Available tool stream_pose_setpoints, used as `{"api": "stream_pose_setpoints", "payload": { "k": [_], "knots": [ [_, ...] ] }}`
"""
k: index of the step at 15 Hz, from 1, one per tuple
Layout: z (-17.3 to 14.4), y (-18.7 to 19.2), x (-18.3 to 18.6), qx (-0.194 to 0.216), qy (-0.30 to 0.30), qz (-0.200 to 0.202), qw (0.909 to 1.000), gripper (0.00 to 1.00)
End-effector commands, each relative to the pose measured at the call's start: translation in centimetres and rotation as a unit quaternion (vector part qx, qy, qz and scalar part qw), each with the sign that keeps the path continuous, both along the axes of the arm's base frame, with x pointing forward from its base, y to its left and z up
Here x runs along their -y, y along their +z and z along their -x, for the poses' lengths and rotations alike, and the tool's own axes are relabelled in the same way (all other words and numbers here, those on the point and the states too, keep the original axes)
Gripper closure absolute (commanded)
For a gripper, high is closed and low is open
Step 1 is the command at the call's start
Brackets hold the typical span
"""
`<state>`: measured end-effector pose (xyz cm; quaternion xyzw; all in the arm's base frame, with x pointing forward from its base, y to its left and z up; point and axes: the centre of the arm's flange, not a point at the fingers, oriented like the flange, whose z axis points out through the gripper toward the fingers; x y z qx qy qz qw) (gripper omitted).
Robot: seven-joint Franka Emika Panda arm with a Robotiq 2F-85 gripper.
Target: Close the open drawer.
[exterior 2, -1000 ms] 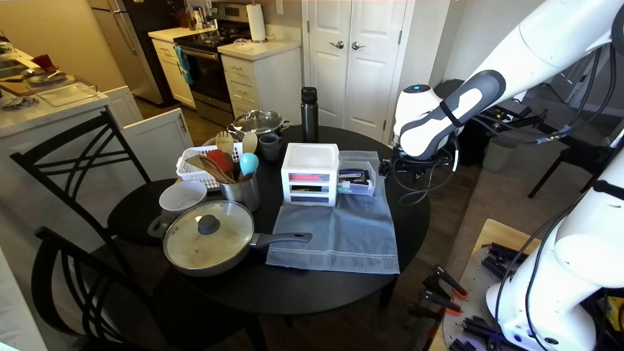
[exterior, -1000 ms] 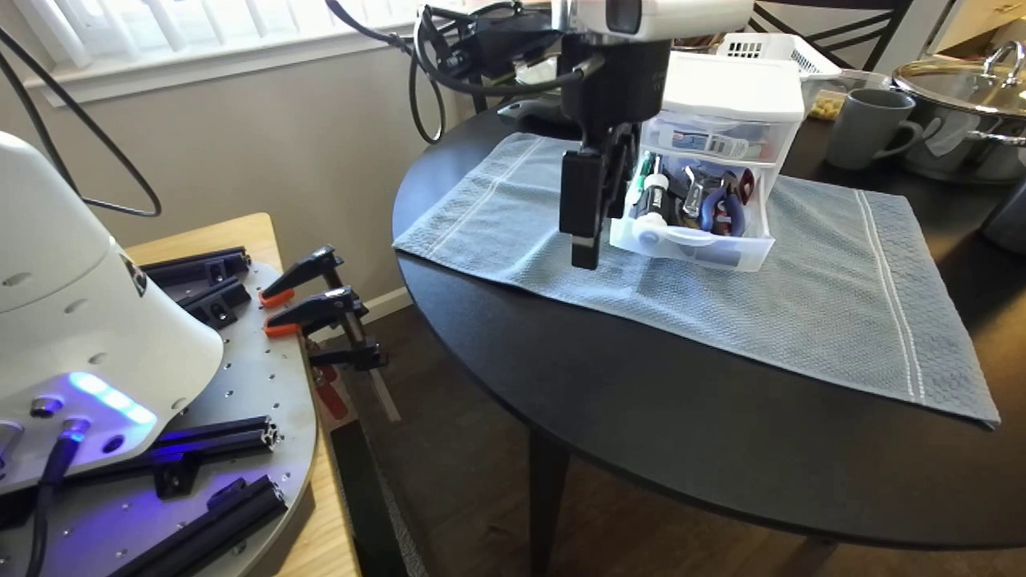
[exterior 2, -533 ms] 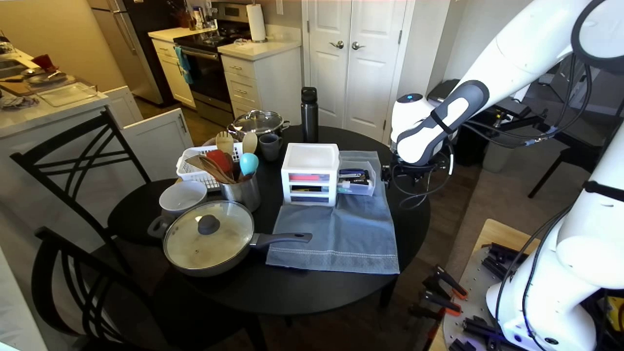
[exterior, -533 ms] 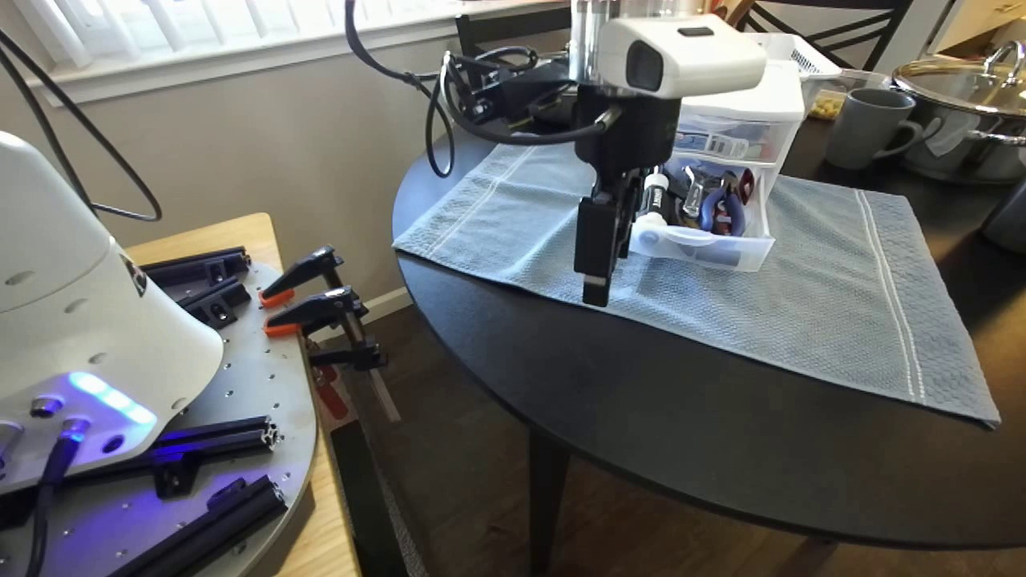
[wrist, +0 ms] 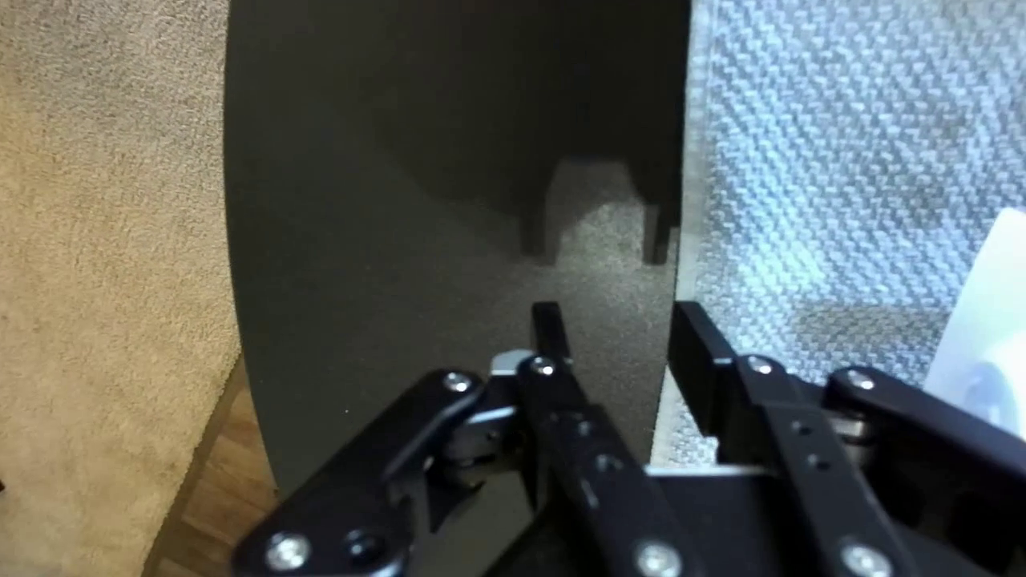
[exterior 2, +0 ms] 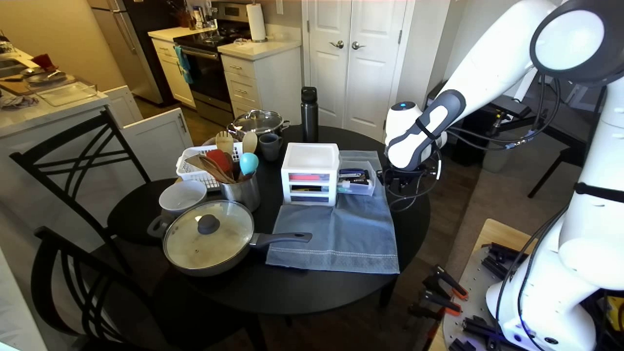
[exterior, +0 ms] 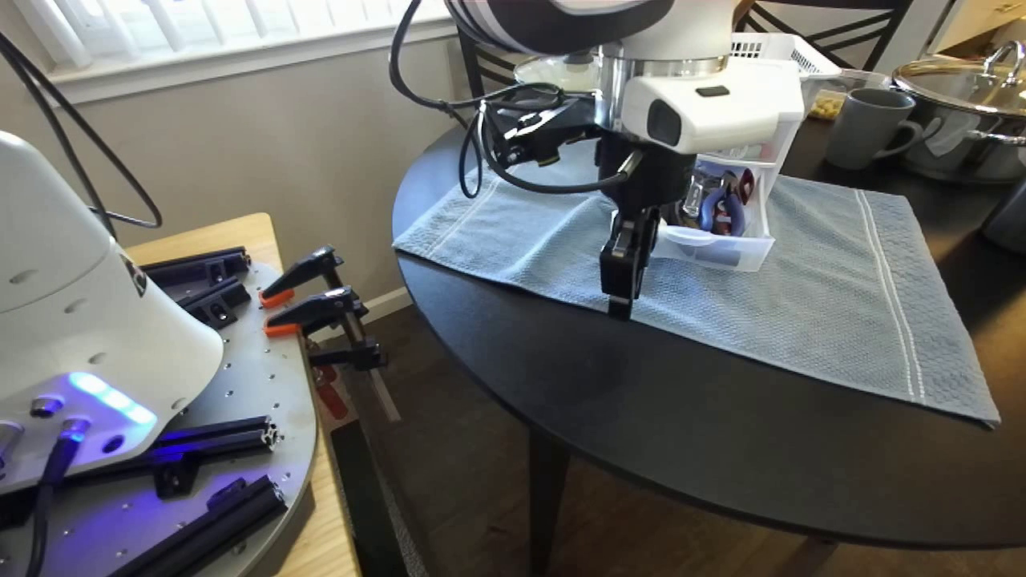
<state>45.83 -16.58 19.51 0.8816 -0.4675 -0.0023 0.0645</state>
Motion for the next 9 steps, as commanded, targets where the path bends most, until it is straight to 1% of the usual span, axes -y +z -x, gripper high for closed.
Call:
{"api": "stream_pose_setpoints", "payload": {
  "k": [1, 2, 5, 6, 8, 9],
  "knots": [
    [-0.9, 0.3, -0.1, 0.031, -0.016, -0.012, 0.9993, 0.91],
    [-0.9, 0.8, -0.1, 0.043, -0.025, -0.016, 0.9986, 0.95],
    [-1.2, 2.1, 0.1, 0.076, -0.043, -0.023, 0.9959, 1.00],
    [-1.5, 2.2, 0.0, 0.082, -0.042, -0.025, 0.9955, 1.00],
    [-2.0, 2.6, -0.6, 0.091, -0.038, -0.030, 0.9947, 0.95],
    [-2.2, 2.6, -1.0, 0.094, -0.033, -0.029, 0.9946, 0.97]
  ]
}}
